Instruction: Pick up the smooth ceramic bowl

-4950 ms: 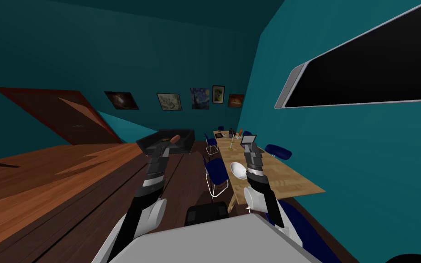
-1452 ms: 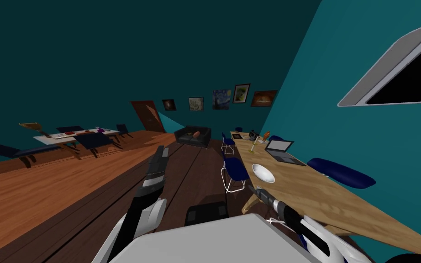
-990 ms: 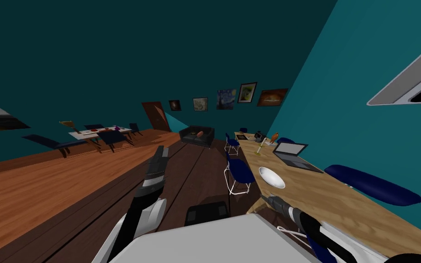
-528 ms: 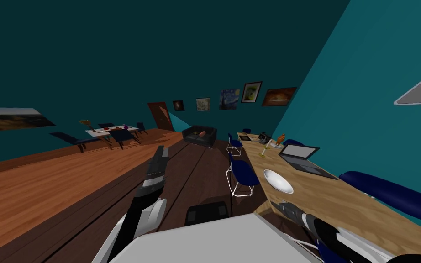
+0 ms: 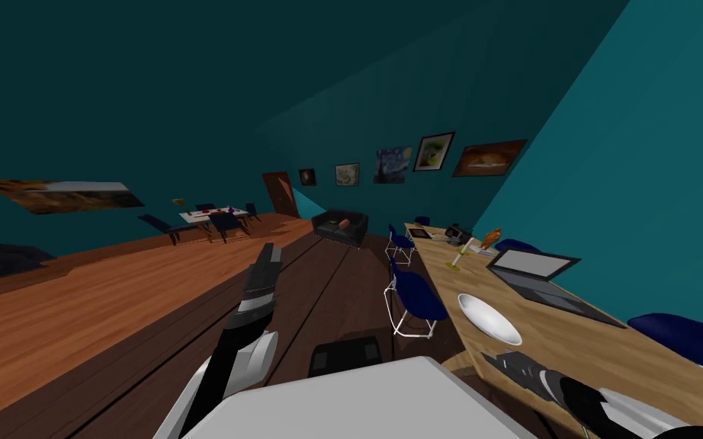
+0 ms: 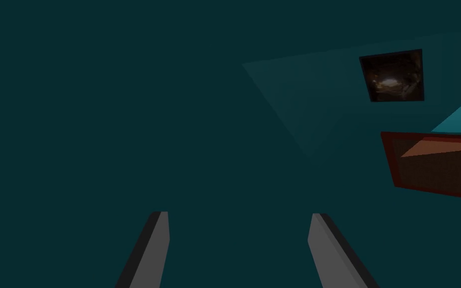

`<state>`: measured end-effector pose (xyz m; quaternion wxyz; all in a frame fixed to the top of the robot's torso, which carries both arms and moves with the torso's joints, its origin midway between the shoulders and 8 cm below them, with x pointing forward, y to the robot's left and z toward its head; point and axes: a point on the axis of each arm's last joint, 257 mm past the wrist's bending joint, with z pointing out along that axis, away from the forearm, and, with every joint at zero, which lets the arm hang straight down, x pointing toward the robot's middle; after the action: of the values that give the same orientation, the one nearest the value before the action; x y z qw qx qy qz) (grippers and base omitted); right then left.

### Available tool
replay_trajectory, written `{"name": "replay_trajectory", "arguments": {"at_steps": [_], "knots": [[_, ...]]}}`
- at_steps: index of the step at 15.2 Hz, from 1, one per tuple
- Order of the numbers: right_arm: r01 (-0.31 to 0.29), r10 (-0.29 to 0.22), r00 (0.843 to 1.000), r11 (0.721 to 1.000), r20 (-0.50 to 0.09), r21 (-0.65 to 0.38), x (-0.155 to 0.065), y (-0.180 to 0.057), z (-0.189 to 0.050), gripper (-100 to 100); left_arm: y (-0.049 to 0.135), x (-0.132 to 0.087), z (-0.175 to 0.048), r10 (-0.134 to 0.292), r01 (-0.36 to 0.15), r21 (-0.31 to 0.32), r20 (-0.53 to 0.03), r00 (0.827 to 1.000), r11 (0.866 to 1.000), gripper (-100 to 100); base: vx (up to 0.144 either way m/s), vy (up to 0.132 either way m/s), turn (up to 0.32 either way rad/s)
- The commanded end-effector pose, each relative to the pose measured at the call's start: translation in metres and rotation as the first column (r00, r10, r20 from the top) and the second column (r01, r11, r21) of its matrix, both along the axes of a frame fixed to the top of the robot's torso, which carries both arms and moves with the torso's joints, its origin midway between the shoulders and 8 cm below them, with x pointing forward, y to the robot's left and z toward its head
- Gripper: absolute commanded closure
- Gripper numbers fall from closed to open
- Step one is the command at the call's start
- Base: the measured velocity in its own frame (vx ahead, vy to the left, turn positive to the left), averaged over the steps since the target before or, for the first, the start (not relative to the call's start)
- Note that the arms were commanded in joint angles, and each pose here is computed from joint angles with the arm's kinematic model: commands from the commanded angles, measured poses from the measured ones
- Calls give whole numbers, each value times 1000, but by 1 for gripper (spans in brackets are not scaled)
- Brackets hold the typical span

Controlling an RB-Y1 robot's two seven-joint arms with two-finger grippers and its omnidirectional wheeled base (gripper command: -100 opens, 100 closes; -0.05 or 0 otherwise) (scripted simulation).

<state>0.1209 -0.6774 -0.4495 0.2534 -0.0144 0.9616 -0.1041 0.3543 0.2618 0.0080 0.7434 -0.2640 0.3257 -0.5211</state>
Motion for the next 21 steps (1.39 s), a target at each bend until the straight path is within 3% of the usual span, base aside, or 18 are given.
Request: {"name": "replay_trajectory", "arguments": {"at_steps": [1, 3, 4, 5, 7, 9, 14, 15, 16, 18, 20, 21], "knots": [[-9, 6, 998, 998, -57, -62, -20, -26, 11, -100, 0, 0, 0, 0, 0, 0, 0, 1000, 1000, 0, 37, 41, 138], [-9, 6, 998, 998, -57, -62, -20, -26, 11, -100, 0, 0, 0, 0, 0, 0, 0, 1000, 1000, 0, 36, 27, 82], [-21, 5, 992, 991, -125, -132, -43, -56, 22, -100, 0, 0, 0, 0, 0, 0, 0, 1000, 1000, 0, 56, 33, 202], [-30, 6, 988, 987, -152, -156, -52, -65, 26, -100, 0, 0, 0, 0, 0, 0, 0, 1000, 1000, 0, 94, 41, 403], [-28, 3, 988, 987, -154, -159, -53, -67, 27, -100, 0, 0, 0, 0, 0, 0, 0, 1000, 1000, 0, 81, 23, 143], [-41, 1, 979, 980, -202, -194, -70, -81, 32, -100, 0, 0, 0, 0, 0, 0, 0, 1000, 1000, 0, 63, 12, 102], [-51, 1, 972, 977, -235, -205, -82, -85, 30, -100, 0, 0, 0, 0, 0, 0, 0, 1000, 1000, 0, 49, -4, 88], [-59, 10, 966, 981, -259, -182, -94, -74, 16, -100, 0, 0, 0, 0, 0, 0, 0, 1000, 1000, 0, 52, -8, 167], [-50, 1, 971, 979, -238, -198, -85, -82, 26, -100, 0, 0, 0, 0, 0, 0, 0, 1000, 1000, 0, 39, -9, 82], [-38, -10, 971, 980, -239, -195, -89, -72, 7, -100, 0, 0, 0, 0, 0, 0, 0, 1000, 1000, 0, -2, -58, 79], [-42, -5, 971, 981, -240, -192, -88, -72, 9, -100, 0, 0, 0, 0, 0, 0, 0, 1000, 1000, 0, -16, -69, 58], [-41, -7, 971, 980, -240, -193, -88, -72, 8, 100, 0, 0, 0, 0, 0, 0, 0, 1000, 1000, 0, -3, -19, 5]]}}
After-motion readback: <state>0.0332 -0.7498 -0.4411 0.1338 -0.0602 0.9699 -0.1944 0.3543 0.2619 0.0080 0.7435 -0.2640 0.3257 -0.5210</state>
